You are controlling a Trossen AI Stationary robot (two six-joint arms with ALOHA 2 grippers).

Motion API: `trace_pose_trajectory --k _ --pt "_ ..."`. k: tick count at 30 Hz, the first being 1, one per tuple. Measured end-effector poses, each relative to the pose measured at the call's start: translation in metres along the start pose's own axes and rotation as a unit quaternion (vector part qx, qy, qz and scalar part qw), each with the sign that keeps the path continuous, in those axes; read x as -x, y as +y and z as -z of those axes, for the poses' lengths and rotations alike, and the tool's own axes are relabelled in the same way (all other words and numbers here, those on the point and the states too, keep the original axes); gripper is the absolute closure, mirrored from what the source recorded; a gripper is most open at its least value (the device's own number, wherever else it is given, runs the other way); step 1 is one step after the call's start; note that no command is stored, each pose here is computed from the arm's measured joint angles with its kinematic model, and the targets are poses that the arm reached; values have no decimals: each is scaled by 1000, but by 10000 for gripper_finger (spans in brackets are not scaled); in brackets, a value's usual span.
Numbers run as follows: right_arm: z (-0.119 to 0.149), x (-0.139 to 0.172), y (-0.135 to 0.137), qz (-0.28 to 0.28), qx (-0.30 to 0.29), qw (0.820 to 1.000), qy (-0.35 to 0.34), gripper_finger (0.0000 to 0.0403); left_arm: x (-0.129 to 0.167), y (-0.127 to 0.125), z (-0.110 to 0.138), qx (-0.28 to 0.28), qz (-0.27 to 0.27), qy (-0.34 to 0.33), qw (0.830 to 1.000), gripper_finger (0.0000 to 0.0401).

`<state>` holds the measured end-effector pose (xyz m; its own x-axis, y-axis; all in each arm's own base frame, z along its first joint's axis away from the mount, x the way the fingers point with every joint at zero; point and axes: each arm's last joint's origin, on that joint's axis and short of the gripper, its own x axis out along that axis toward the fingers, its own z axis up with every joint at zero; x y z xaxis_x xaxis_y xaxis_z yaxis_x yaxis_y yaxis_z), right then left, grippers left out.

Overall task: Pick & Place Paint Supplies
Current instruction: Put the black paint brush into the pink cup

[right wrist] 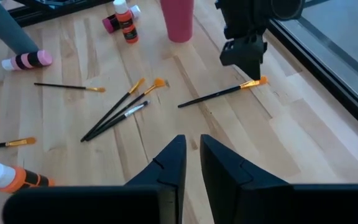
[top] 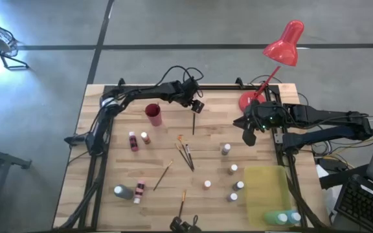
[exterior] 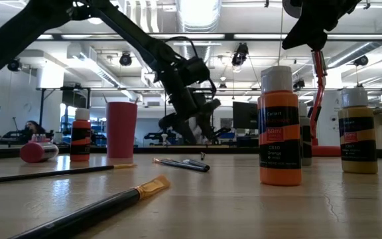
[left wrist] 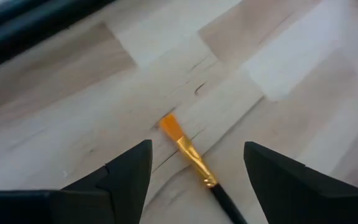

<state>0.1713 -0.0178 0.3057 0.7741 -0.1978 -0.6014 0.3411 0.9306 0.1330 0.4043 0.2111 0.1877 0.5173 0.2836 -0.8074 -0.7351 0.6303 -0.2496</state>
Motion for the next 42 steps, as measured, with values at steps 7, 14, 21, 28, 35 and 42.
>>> trace_pose_trajectory --k 7,14,21,28,35,42 --pt "0 0 0 0 0 1000 1 346 -10 1 0 12 2 -7 1000 142" --pt "0 0 0 0 0 1000 1 331 -15 2 1 15 -2 -10 1000 142" --pt "0 0 0 1 0 1000 0 320 -29 5 7 18 -13 3 1000 142" --pt "0 0 0 2 0 1000 1 314 -32 5 4 20 -10 -18 1000 145" --pt "0 0 0 2 2 1000 1 335 -32 6 7 14 -26 -8 1000 188" --pt "0 0 0 2 4 1000 1 360 -32 7 7 14 -37 -9 999 224"
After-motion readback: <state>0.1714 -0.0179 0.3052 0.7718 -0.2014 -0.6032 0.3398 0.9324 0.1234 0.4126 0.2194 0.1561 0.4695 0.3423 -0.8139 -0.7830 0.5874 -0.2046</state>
